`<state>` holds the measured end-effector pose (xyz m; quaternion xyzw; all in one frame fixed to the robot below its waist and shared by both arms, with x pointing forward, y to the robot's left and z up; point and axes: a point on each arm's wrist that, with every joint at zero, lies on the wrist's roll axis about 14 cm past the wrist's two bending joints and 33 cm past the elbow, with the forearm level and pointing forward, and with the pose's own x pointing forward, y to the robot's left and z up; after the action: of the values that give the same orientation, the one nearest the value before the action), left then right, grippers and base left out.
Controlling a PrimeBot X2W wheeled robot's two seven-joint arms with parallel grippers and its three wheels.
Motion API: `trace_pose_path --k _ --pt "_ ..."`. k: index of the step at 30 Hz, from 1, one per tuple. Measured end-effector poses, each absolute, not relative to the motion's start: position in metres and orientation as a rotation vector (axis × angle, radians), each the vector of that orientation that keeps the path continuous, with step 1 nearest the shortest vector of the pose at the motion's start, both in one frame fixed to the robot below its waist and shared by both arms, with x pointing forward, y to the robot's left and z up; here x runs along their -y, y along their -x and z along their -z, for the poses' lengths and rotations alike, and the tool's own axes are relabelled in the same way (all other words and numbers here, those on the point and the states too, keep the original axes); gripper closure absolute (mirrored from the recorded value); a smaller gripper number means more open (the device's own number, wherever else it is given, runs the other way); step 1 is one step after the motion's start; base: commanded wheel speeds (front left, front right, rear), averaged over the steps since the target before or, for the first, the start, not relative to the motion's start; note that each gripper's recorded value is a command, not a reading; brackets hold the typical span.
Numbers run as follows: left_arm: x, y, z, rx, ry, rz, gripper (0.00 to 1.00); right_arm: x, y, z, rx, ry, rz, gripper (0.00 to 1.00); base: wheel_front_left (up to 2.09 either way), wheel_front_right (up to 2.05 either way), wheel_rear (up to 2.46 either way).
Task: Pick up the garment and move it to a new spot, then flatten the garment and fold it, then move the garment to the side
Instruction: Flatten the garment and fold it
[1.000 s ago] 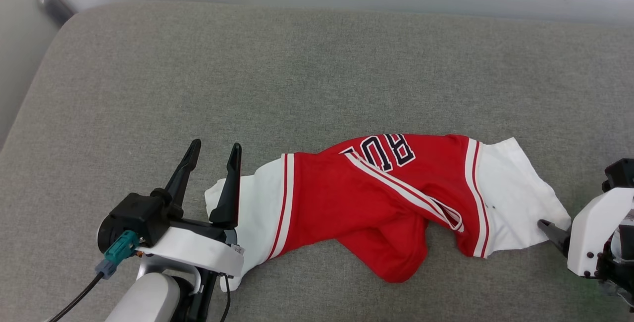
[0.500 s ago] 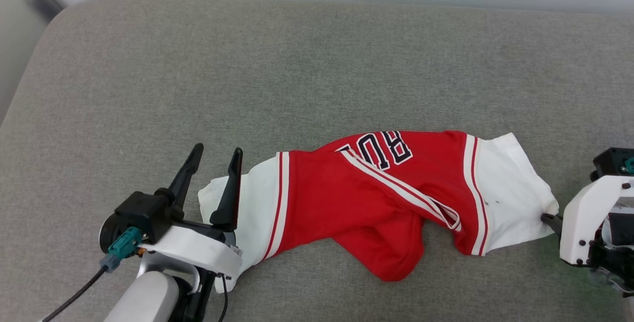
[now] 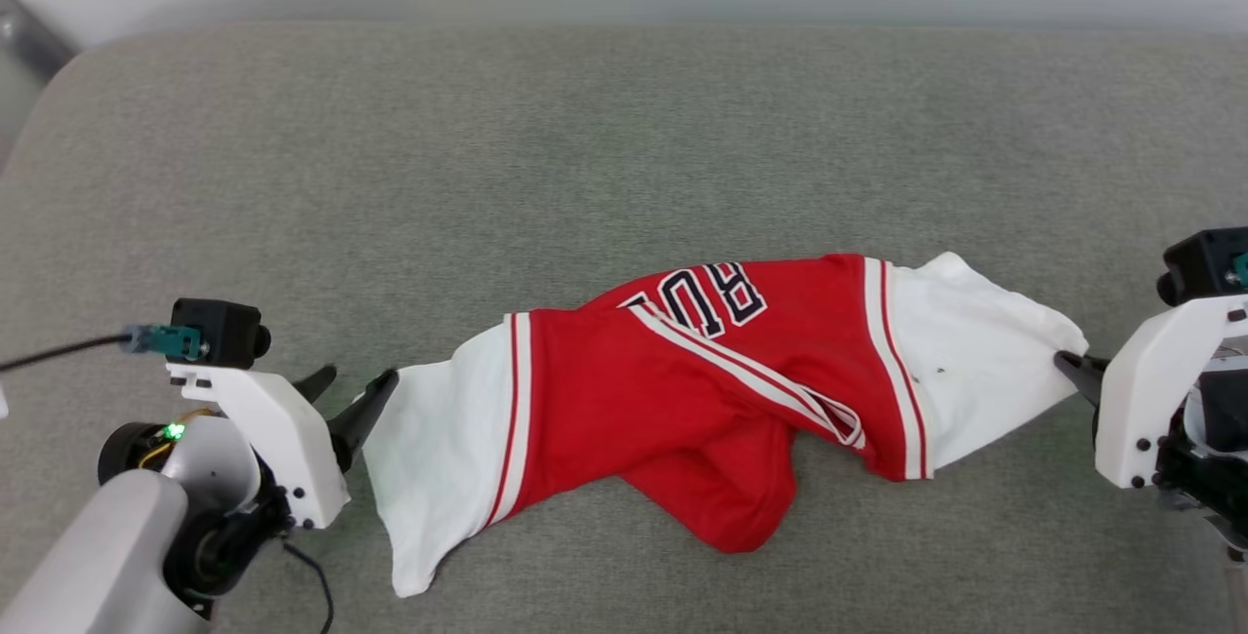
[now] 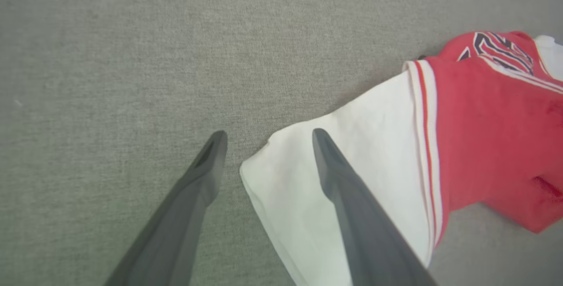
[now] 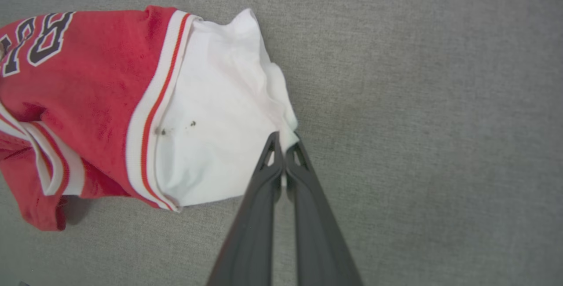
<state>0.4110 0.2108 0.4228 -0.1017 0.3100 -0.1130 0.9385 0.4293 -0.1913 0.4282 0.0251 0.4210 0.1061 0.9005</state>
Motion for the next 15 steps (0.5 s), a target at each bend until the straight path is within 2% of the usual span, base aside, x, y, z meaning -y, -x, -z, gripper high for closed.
trace_pose_path --k 6,12,13,14,15 --pt "-0.214 -0.402 -0.387 -0.914 0.214 0.24 0.0 0.189 -0.419 -0.429 -0.866 -0.069 -0.215 1.0 0.0 0.0 0.0" --pt "-0.211 -0.402 -0.364 -1.104 0.18 0.269 0.0 0.199 -0.412 -0.424 -0.872 -0.094 -0.179 1.0 0.0 0.0 0.0" --pt "-0.209 -0.402 -0.361 -1.132 0.18 0.274 0.56 0.202 -0.411 -0.424 -0.872 -0.099 -0.169 1.0 0.0 0.0 0.0" --pt "-0.208 -0.402 -0.359 -1.153 0.188 0.279 0.89 0.204 -0.41 -0.423 -0.873 -0.101 -0.162 1.0 0.0 0.0 0.0" --pt "-0.206 -0.402 -0.358 -1.17 0.183 0.287 1.0 0.207 -0.409 -0.423 -0.871 -0.104 -0.155 1.0 0.0 0.0 0.0"
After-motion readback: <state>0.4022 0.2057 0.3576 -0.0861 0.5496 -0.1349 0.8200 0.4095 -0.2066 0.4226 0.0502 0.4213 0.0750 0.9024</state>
